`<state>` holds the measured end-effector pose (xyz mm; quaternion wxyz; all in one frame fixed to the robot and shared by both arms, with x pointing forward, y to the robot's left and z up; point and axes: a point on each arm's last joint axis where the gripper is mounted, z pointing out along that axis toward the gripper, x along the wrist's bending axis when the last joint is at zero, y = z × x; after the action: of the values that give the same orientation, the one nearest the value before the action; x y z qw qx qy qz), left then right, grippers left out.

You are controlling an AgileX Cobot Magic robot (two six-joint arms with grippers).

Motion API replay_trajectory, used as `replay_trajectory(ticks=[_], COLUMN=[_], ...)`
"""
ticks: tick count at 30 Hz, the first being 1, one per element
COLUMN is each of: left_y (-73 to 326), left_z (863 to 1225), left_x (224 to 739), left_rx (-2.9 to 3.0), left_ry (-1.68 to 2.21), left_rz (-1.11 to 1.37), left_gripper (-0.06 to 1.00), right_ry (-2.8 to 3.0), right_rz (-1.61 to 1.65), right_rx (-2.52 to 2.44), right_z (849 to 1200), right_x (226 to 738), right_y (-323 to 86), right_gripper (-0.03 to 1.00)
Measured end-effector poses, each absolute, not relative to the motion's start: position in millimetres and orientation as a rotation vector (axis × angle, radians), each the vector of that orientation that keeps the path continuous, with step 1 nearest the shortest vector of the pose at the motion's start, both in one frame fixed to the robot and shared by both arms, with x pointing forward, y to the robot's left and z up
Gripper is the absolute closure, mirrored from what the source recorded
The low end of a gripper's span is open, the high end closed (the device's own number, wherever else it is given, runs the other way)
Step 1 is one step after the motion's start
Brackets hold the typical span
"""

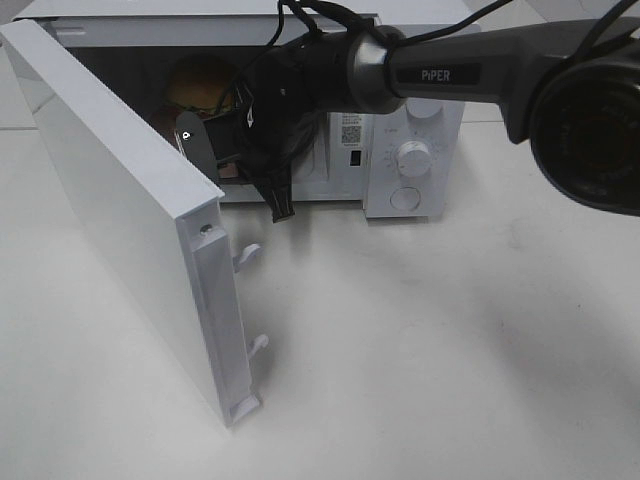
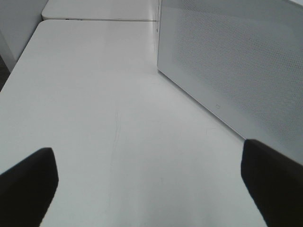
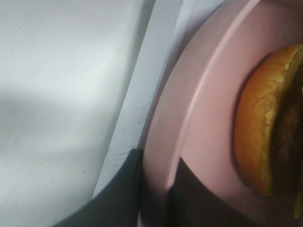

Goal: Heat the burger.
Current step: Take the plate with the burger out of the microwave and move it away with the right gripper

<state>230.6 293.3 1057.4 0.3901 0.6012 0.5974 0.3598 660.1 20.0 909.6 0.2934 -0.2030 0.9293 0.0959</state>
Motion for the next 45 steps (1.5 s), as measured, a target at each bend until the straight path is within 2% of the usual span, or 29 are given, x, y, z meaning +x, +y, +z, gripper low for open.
replay_trajectory(ticks=[13,31,45], left_y=[293.3,293.3,293.3], left_z=[1057.4,1057.4,1057.4], left_x=[230.6,230.6,230.6], left_rx=[1.528,1.528,1.528], left_ry=[1.518,1.518,1.518], left_rz=[0.914,0.914,0.914], left_gripper=[-0.03,-0.03,-0.03], right_ry=[2.404,2.39,2.382], right_rz=[0.18,0.227,0.253], right_rx=[-0.821,-1.02,-1.122], right_z=[925.2,947.3,956.2], right_x=[623.9,617.7,582.6], right_y=[-6.2,-30.4,-49.6], right_gripper=[0.84,0.84,0.84])
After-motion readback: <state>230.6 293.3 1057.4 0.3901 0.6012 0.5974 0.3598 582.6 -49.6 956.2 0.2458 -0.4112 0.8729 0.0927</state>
